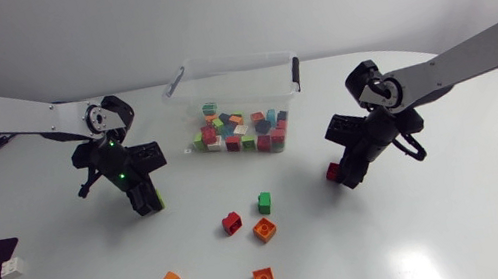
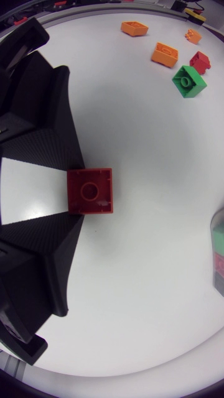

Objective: Place the duplo bricks in the container

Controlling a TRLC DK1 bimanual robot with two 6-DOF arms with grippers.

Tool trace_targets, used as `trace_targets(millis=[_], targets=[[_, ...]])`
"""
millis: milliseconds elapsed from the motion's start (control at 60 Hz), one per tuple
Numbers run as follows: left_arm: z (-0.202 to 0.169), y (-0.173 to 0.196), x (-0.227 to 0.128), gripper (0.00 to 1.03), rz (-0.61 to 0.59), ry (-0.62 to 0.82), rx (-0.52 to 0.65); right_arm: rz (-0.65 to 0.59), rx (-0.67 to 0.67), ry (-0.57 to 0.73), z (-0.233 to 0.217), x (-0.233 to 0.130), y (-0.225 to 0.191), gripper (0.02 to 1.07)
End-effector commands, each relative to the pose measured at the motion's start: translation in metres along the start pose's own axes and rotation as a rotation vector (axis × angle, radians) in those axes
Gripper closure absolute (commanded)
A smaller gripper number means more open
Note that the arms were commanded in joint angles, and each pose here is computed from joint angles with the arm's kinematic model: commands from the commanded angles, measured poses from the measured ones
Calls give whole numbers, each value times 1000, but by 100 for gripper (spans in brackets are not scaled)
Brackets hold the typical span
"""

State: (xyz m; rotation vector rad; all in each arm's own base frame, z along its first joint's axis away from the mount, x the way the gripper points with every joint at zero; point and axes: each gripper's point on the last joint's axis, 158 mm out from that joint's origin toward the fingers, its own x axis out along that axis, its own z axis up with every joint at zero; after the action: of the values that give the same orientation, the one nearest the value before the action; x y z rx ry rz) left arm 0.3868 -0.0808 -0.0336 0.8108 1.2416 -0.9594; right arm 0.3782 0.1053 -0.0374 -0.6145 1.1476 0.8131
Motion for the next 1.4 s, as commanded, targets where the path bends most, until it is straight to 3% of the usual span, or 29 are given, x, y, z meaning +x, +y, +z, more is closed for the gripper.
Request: trace_targets(millis=[0,417,633,917,1250,1317,1383], targets=[[8,9,-27,77,41,-32,23,-26,-40,-41,17,-25,1,78],[109,-13,-179,76,149,-418,30,-117,-47,-285,107,-150,22,78],[157,0,-216,75,196,-578,-24,-170,6,-453,164,-196,6,78],[197,55,-215,74,262,-737,-175,-193,74,-558,217,-193,-27,78],[236,112,-210,72,302,-853,-274,-201,120,-574,259,-151,-62,76],[238,121,-201,70,312,-844,-288,-222,121,-558,262,-139,-71,59],[240,128,-192,57,330,-829,-297,-236,121,-530,263,-125,-77,25]])
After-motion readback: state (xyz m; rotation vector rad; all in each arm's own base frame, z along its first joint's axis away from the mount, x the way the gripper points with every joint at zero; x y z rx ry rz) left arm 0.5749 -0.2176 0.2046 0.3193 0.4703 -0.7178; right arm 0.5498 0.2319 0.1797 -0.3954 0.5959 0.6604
